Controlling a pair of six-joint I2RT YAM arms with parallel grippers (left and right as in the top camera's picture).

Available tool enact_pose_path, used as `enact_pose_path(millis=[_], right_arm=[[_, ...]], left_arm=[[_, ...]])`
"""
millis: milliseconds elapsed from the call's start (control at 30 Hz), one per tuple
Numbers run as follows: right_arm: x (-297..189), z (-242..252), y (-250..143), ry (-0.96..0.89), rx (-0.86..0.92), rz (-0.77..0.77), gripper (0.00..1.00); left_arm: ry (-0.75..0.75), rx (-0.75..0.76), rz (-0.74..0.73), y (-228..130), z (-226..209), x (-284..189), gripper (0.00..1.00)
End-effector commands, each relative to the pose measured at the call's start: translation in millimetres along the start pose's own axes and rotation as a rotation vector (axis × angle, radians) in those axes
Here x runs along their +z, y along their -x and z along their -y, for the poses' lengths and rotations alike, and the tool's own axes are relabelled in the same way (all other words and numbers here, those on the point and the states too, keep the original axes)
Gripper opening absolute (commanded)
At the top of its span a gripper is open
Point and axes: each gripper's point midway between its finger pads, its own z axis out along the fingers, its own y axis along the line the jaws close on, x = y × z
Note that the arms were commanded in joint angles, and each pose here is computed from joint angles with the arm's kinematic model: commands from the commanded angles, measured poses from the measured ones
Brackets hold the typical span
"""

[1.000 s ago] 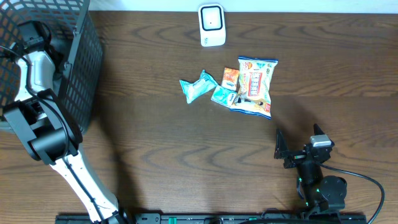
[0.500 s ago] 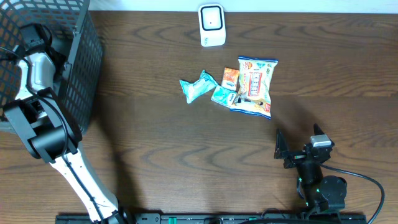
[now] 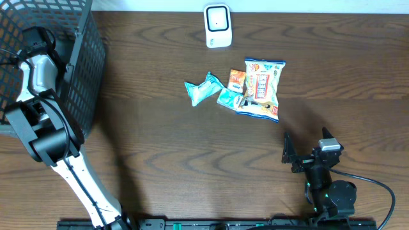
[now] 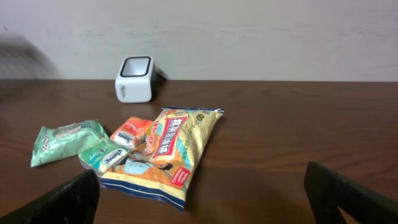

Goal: Scan the item barcode

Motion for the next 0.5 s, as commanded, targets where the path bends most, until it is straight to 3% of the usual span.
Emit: enact_pose_path(millis=[0, 267, 467], right_arm=[[0, 2, -1, -0.01, -0.011, -0.002, 0.99], [0, 2, -1, -0.01, -0.011, -0.002, 0.99], [0, 2, -1, -0.01, -0.011, -0.002, 0.99]], left_arm=[[0.005, -0.001, 0.005, 6, -7, -9, 0.7], [-0.06, -0.04, 0.082, 41, -4, -60, 0.7], [-0.137, -0.087, 0.173, 76, -9, -129, 0.7]])
